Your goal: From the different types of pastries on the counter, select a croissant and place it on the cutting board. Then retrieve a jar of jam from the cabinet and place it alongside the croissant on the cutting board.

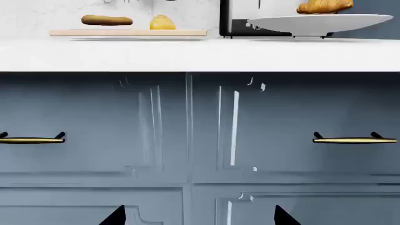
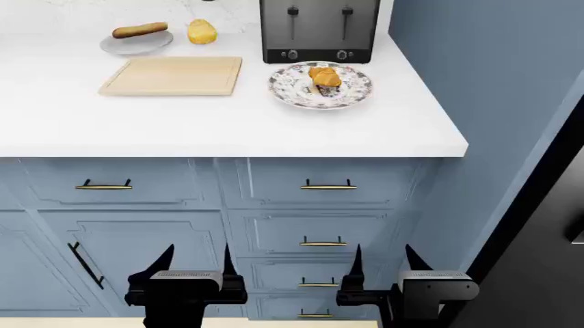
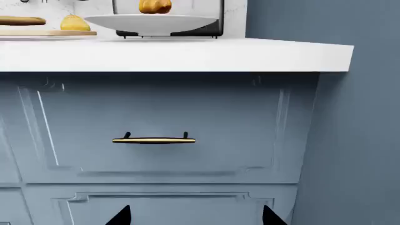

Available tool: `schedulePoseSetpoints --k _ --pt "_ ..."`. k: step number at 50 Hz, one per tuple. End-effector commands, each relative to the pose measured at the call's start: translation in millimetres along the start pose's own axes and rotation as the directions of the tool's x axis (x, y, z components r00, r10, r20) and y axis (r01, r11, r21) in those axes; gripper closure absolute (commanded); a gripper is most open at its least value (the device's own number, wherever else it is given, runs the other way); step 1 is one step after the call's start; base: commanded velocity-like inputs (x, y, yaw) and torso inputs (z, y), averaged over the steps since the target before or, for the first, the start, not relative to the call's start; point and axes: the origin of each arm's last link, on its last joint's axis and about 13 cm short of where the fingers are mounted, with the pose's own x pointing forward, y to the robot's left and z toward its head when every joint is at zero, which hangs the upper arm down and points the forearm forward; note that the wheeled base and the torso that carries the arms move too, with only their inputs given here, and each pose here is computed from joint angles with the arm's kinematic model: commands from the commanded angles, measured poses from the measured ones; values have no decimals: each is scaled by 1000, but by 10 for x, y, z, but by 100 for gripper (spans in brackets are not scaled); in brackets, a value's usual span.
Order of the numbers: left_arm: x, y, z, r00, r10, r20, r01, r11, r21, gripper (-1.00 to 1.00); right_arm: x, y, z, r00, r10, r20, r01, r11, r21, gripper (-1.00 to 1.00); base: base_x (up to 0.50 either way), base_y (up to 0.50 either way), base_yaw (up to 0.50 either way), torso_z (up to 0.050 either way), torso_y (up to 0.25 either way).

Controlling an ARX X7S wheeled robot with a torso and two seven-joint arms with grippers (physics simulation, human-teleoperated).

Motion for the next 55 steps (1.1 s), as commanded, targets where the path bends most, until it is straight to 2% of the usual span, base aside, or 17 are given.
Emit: schedulePoseSetpoints --k 1,8,16,17,19,22,26,30,35,40,48,55 --pt "7 2 -14 1000 0 -4 0 1000 1 -100 0 4 0 1000 1 -2 -1 1000 2 -100 0 0 0 0 0" --pt "62 2 97 1000 -10 19 10 1000 23 -100 1 2 0 1000 9 5 -9 1000 -12 -100 0 0 0 0 0" --pt "174 6 602 995 -33 91 30 999 38 -100 9 -2 -1 998 25 49 -22 999 -46 -100 0 0 0 0 0" --pt "195 10 662 994 -37 100 33 999 42 -100 351 -86 36 1000 24 2 -23 999 -34 -100 0 0 0 0 0" --pt "221 14 781 993 -41 114 35 998 48 -100 931 -171 430 999 32 35 -32 999 0 -100 0 0 0 0 0" --pt "231 21 921 990 -43 131 36 998 55 -100 1207 -239 664 999 47 26 -47 998 28 -100 0 0 0 0 0" --pt "265 24 982 990 -44 137 37 998 57 -100 1362 -295 858 997 61 44 -62 998 11 -100 0 0 0 0 0" --pt "335 38 1139 987 -50 151 42 997 58 -100 1412 -291 1066 994 86 69 -84 996 -27 -100 0 0 0 0 0" --pt "490 95 1516 986 -54 159 46 997 54 -100 1367 -323 1280 986 115 120 -105 990 -90 -100 0 0 0 0 0" --pt "603 121 1851 982 -54 183 41 997 72 -100 1273 -353 1418 974 141 179 -113 981 -157 -100 0 0 0 0 0" --pt "765 110 2303 975 -65 213 44 994 102 -100 1070 -344 1773 944 174 281 -117 971 -209 -100 0 0 0 0 0" --pt "687 113 2375 972 -88 218 63 991 120 -100 1128 -367 1878 930 191 313 -122 966 -229 -100 0 441 0 0 0"
